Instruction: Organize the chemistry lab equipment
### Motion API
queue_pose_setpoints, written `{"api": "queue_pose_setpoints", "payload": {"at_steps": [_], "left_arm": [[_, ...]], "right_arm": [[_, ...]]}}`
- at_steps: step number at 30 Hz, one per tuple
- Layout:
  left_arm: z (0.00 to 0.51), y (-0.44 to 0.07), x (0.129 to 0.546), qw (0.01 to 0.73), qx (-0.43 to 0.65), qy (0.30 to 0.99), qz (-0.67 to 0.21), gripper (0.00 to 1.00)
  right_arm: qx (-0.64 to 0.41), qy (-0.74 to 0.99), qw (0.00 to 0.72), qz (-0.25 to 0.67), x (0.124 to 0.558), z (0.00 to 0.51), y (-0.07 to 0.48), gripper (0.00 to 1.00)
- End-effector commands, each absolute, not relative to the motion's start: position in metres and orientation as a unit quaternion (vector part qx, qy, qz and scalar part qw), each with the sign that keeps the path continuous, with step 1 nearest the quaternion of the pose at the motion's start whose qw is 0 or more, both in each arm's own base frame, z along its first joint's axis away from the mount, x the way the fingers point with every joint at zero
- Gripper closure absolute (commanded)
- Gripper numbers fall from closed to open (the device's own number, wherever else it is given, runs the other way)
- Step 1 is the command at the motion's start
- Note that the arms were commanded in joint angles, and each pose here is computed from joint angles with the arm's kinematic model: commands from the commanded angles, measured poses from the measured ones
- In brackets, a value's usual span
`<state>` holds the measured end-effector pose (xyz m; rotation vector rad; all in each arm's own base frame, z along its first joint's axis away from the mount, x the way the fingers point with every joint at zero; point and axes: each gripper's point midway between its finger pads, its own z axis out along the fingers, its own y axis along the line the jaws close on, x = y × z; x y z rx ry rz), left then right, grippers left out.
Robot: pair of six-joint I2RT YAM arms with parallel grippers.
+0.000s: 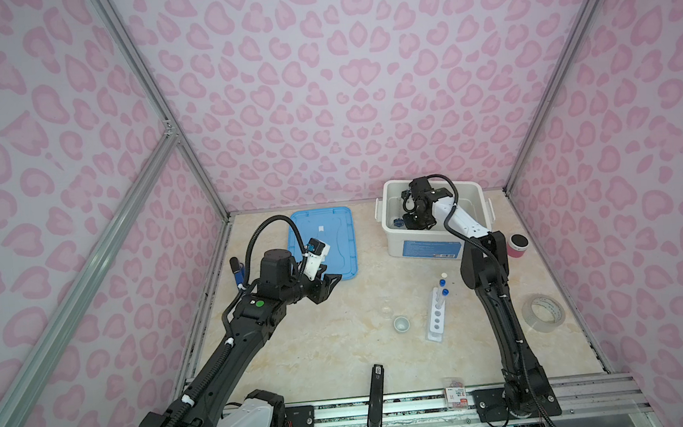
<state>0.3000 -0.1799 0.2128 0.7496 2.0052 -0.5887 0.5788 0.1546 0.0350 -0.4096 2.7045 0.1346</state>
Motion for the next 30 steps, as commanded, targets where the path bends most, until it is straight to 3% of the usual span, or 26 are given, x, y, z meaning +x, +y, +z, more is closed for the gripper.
{"api": "queue_pose_setpoints", "payload": {"at_steps": [1, 15, 30], "left_arm": [[0.219, -0.181, 0.303, 0.454, 0.309, 0.803, -0.234, 0.43], [0.221, -0.180, 0.303, 0.456, 0.310, 0.801, -0.233, 0.42], [0.235, -0.181, 0.295, 0.473, 0.314, 0.788, -0.239, 0.42]], "right_arm": [[-0.143, 0.970, 0.190, 0.047, 0.578, 0.023, 0.154, 0.95], [-0.144, 0.969, 0.193, 0.046, 0.579, 0.030, 0.153, 0.85], [-0.149, 0.962, 0.226, 0.045, 0.575, 0.090, 0.150, 0.81]]}}
